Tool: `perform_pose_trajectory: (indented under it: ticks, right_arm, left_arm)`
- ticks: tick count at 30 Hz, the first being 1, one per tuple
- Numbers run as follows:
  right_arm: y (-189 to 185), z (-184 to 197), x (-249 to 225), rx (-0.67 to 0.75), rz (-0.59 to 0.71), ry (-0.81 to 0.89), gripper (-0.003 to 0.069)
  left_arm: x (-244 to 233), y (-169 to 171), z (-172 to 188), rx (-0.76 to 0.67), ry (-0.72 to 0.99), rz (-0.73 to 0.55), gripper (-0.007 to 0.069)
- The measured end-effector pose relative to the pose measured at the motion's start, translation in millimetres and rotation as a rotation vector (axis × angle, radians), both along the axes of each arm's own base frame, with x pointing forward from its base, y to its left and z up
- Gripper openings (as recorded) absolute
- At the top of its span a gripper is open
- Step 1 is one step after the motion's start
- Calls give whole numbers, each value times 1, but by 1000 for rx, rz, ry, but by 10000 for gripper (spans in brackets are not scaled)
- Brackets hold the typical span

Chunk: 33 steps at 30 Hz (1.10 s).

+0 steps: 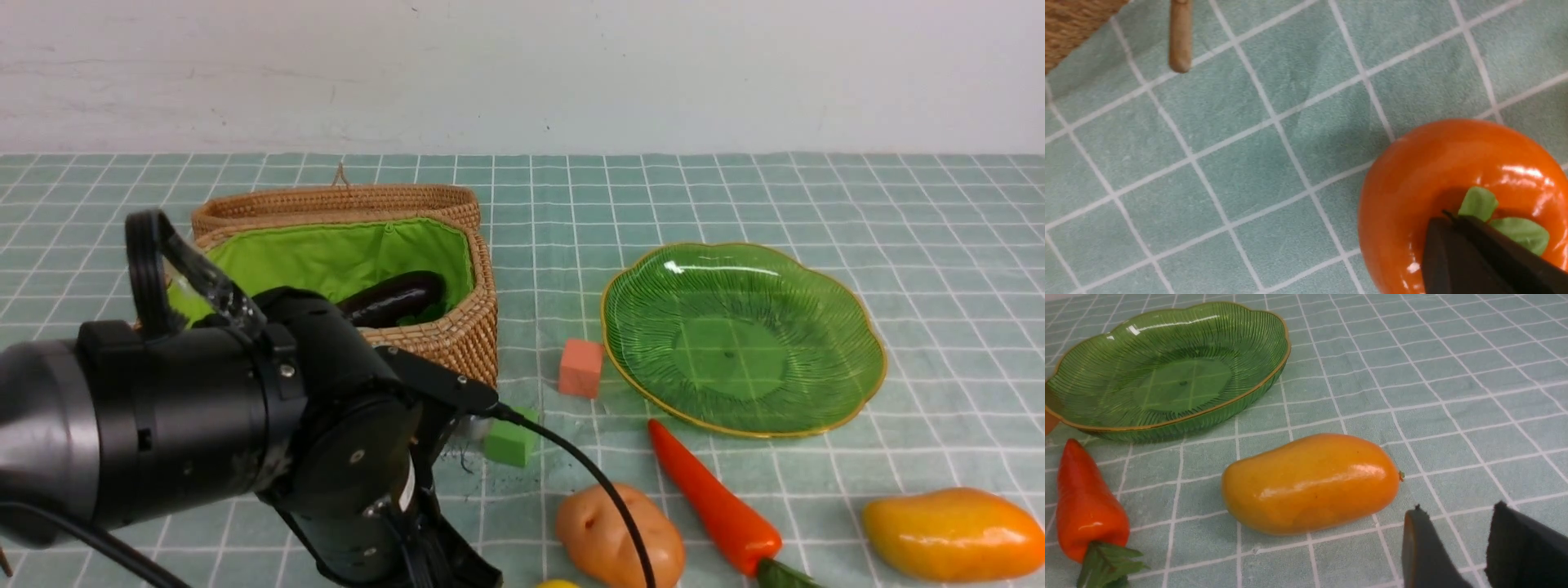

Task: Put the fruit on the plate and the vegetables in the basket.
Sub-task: Grab a tomato with your left arm and place it on the plate on the right.

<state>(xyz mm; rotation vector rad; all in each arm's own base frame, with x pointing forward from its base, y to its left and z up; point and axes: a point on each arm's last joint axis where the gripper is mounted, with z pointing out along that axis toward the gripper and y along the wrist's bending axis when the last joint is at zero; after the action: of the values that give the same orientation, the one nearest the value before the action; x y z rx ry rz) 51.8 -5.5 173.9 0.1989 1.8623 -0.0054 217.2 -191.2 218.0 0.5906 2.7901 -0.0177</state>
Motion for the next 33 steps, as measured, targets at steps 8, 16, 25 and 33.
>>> perform_pose_trajectory:
  ticks: [8, 16, 25, 33]
  right_arm:
    - [0, 0, 0, 0, 0, 0, 244]
    - [0, 0, 0, 0, 0, 0, 244]
    - [0, 0, 0, 0, 0, 0, 244]
    - [0, 0, 0, 0, 0, 0, 244]
  left_arm:
    - [1, 2, 0, 14, -7, 17, 246]
    - [1, 8, 4, 59, -41, -8, 577]
    - [-15, 14, -2, -5, 2, -10, 560]
    - [-10, 58, 34, -102, -53, 84, 523]
